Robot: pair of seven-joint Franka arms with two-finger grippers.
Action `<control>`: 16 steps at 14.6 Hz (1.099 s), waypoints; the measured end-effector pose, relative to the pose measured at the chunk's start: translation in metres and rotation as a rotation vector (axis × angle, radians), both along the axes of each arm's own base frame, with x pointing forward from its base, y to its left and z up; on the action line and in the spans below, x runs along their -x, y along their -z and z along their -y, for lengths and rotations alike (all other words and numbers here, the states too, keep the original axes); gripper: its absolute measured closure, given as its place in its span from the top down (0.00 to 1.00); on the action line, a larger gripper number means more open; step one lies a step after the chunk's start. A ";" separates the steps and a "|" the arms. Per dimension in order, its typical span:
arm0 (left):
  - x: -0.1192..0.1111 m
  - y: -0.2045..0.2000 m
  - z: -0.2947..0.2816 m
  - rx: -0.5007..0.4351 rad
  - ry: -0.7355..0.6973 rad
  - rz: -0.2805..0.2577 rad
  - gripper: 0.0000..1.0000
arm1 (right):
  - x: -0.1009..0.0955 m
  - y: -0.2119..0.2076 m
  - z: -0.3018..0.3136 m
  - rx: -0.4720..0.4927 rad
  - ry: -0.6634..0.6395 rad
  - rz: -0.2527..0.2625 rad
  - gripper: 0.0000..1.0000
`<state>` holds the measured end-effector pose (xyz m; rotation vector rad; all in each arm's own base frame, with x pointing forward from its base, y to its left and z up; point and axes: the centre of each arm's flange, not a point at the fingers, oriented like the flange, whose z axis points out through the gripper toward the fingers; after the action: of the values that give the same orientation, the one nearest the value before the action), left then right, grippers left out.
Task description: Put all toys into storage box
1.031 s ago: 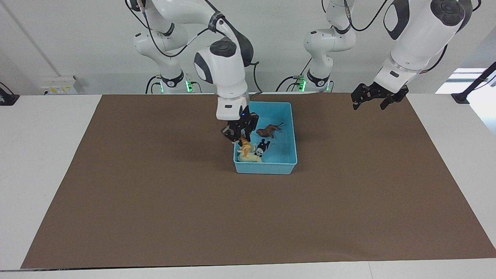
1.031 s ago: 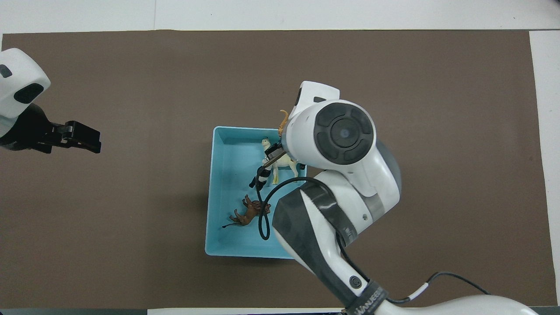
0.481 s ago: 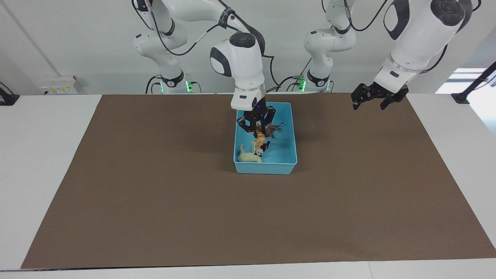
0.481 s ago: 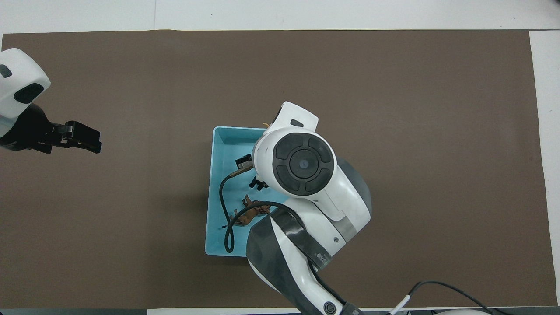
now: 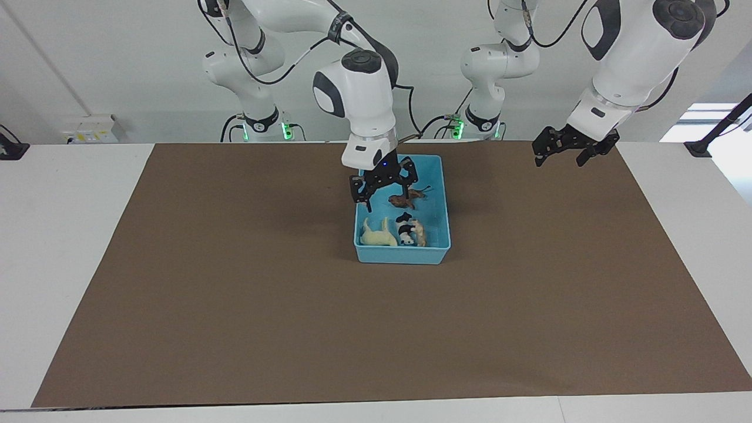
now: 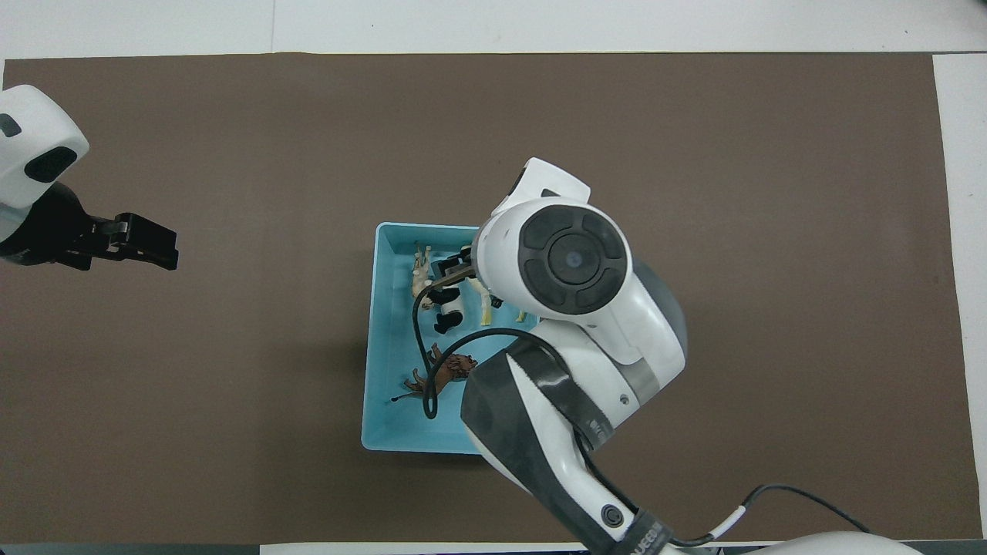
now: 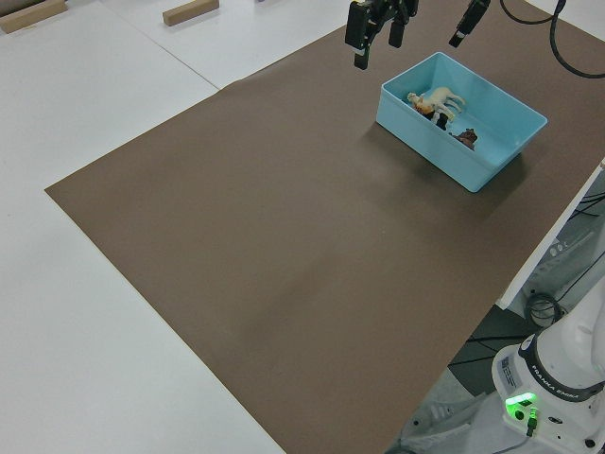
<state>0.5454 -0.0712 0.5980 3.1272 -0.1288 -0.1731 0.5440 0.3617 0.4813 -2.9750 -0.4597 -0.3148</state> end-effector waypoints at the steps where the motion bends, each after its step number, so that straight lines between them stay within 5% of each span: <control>1: 0.000 0.000 0.000 0.000 0.000 0.000 1.00 | -0.010 -0.009 0.023 0.016 -0.008 -0.001 1.00; 6: 0.000 0.000 -0.001 0.000 -0.002 0.000 1.00 | -0.036 -0.076 0.167 0.063 0.145 -0.018 1.00; 13: 0.001 -0.001 0.002 0.000 0.004 0.001 1.00 | -0.019 -0.107 0.328 0.120 0.316 -0.174 1.00; 16: 0.002 -0.003 0.002 0.000 0.003 0.006 1.00 | -0.016 -0.109 0.354 0.119 0.363 -0.194 1.00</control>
<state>0.5437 -0.0731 0.6012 3.1280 -0.1341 -0.1639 0.5597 0.0076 0.5900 -3.1521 0.0876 -0.0267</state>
